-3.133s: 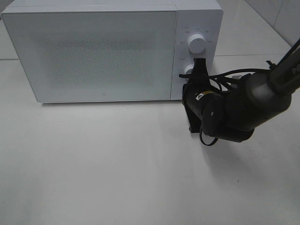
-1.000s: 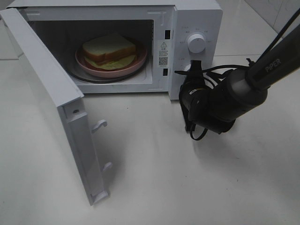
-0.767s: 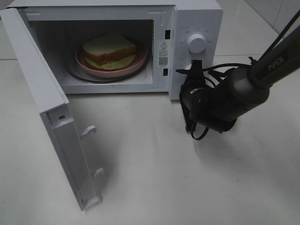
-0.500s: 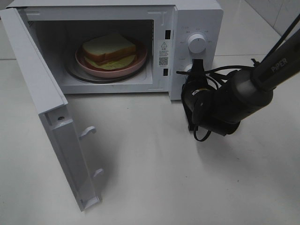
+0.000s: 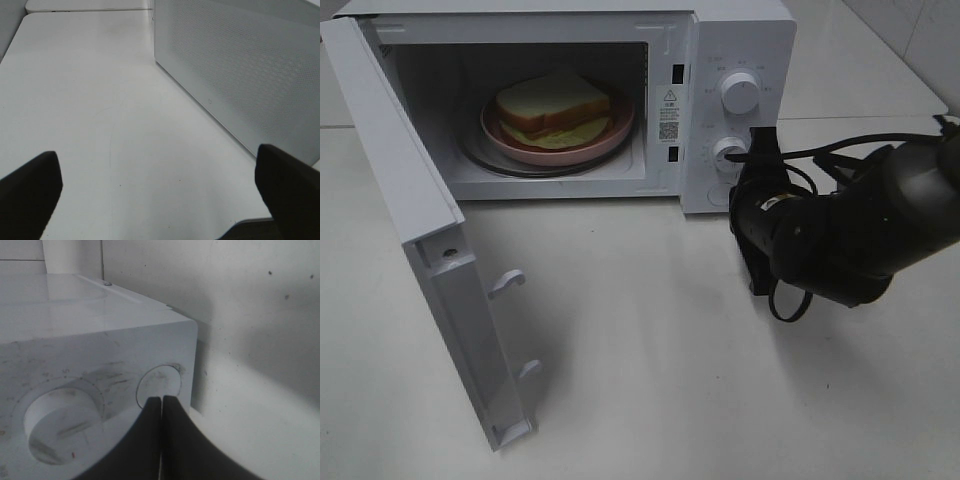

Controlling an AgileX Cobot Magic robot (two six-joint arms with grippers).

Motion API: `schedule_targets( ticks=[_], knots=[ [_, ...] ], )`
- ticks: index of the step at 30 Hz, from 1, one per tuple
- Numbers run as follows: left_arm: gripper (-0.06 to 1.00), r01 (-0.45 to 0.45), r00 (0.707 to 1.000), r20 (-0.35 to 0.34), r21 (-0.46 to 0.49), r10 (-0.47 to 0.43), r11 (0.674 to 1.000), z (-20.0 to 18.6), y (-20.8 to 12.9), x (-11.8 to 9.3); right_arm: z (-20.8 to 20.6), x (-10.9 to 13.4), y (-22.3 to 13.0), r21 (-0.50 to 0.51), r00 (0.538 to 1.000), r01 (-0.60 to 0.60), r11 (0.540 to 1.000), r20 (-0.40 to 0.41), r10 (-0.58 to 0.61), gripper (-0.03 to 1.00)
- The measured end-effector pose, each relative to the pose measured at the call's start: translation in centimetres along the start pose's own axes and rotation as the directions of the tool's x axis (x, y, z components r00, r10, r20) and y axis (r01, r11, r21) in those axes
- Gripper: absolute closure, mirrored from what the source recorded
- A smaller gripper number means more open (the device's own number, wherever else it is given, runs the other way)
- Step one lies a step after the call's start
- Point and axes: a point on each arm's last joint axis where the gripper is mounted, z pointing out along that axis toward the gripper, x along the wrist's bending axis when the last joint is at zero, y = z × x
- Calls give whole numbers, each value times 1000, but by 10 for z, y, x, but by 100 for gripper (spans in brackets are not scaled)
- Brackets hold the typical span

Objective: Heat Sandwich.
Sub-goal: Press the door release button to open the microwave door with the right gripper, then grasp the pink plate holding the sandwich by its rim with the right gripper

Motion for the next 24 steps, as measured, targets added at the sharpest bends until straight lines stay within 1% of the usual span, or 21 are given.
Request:
schedule_targets(
  ticks=[2,3,5,7,8,10,12,13,14,15,16,17,18,19,21,22,23,24],
  knots=[
    [-3,0,1000,0,0,0,1000,0,0,0,-12,1,3,26,999,35,999,22,-36,97],
    [-3,0,1000,0,0,0,1000,0,0,0,-12,1,3,26,999,35,999,22,-36,97],
    [-3,0,1000,0,0,0,1000,0,0,0,-20,2,6,46,997,67,997,31,-69,97],
    [-3,0,1000,0,0,0,1000,0,0,0,-32,3,9,74,991,124,990,41,-127,97],
    [-3,0,1000,0,0,0,1000,0,0,0,-32,3,9,74,991,124,990,41,-127,97],
    [-3,0,1000,0,0,0,1000,0,0,0,-40,5,11,99,982,180,979,46,-185,97],
    [-3,0,1000,0,0,0,1000,0,0,0,-51,10,12,140,960,271,952,39,-279,97],
    [-3,0,1000,0,0,0,1000,0,0,0,-51,10,12,140,960,271,952,39,-279,97],
    [-3,0,1000,0,0,0,1000,0,0,0,-54,12,12,157,949,303,940,36,-312,97],
    [-3,0,1000,0,0,0,1000,0,0,0,-60,17,11,188,926,365,912,24,-376,97],
    [-3,0,1000,0,0,0,1000,0,0,0,-63,19,11,204,911,400,893,16,-412,97],
    [-3,0,1000,0,0,0,1000,0,0,0,-63,19,11,204,911,400,893,16,-412,97],
    [-3,0,1000,0,0,0,1000,0,0,0,-66,21,11,217,899,425,879,8,-437,97],
    [-3,0,1000,0,0,0,1000,0,0,0,-73,23,10,255,863,489,834,-6,-505,97],
    [-3,0,1000,0,0,0,1000,0,0,0,-79,27,9,288,819,556,780,-32,-572,97],
    [-3,0,1000,0,0,0,1000,0,0,0,-79,27,9,288,819,556,780,-32,-572,97],
    [-3,0,1000,0,0,0,1000,0,0,0,-81,28,8,300,797,587,752,-46,-603,97],
    [-3,0,1000,0,0,0,1000,0,0,0,-87,30,7,326,749,643,693,-77,-659,97]
  ],
)
